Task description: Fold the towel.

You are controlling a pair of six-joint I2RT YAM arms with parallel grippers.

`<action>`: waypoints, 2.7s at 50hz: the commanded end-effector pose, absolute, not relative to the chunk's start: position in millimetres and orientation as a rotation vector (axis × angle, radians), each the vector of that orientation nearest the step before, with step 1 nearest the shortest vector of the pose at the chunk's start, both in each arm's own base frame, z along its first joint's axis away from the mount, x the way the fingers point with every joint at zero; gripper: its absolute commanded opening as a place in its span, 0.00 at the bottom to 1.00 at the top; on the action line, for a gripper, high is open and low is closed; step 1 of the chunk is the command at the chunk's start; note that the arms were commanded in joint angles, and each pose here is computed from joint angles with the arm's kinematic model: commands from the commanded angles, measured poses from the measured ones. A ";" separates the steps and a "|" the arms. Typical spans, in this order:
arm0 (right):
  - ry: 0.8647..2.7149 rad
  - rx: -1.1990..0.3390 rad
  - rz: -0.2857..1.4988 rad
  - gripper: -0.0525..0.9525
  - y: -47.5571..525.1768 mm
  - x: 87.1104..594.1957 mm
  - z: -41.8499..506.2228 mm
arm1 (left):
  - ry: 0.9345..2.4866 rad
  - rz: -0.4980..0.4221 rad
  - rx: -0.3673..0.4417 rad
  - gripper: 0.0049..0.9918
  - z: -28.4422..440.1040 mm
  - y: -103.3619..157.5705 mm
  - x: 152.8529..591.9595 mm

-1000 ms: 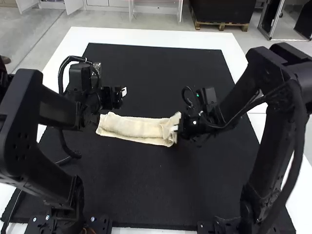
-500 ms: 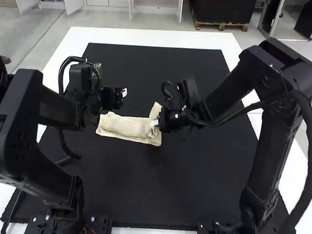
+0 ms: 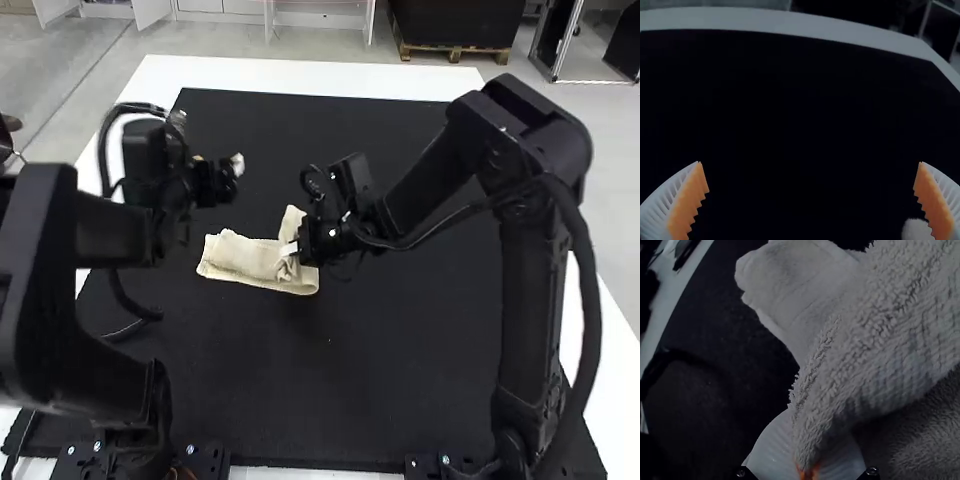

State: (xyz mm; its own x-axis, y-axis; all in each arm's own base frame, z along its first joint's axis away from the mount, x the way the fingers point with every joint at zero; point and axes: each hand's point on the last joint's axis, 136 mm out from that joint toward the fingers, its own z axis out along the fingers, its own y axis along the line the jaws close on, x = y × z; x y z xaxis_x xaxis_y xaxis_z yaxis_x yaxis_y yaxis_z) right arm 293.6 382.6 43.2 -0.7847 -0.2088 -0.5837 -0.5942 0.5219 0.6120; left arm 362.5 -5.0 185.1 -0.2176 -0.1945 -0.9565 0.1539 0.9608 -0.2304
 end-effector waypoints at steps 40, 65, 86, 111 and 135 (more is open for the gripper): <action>2.212 -0.786 1.268 0.04 503.1 313.9 62.1 | 1.647 -0.193 -0.157 0.98 219.1 69.1 341.7; 2.236 -0.839 1.288 0.04 533.4 302.9 46.8 | 1.645 -0.196 -0.159 0.98 220.3 74.4 339.6; 2.265 -0.779 1.286 0.96 524.5 320.9 39.6 | 1.661 -0.246 -0.125 0.98 217.3 65.3 338.7; 2.121 -0.717 1.357 0.96 534.7 358.9 145.8 | 1.672 -0.264 -0.105 0.98 214.4 59.4 336.6; 2.087 -0.557 1.086 0.96 456.4 429.5 229.2 | 1.648 -0.221 -0.066 0.98 220.3 59.9 335.5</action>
State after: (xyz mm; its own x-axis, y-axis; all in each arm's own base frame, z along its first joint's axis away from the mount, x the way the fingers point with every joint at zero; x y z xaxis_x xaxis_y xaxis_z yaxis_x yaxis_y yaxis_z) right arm 397.9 503.7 160.3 -0.7586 -0.1577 -0.6322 -0.6180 0.4815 0.6214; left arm 339.0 61.2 217.6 -0.1103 -0.2008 -0.9734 0.0785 0.9745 -0.2100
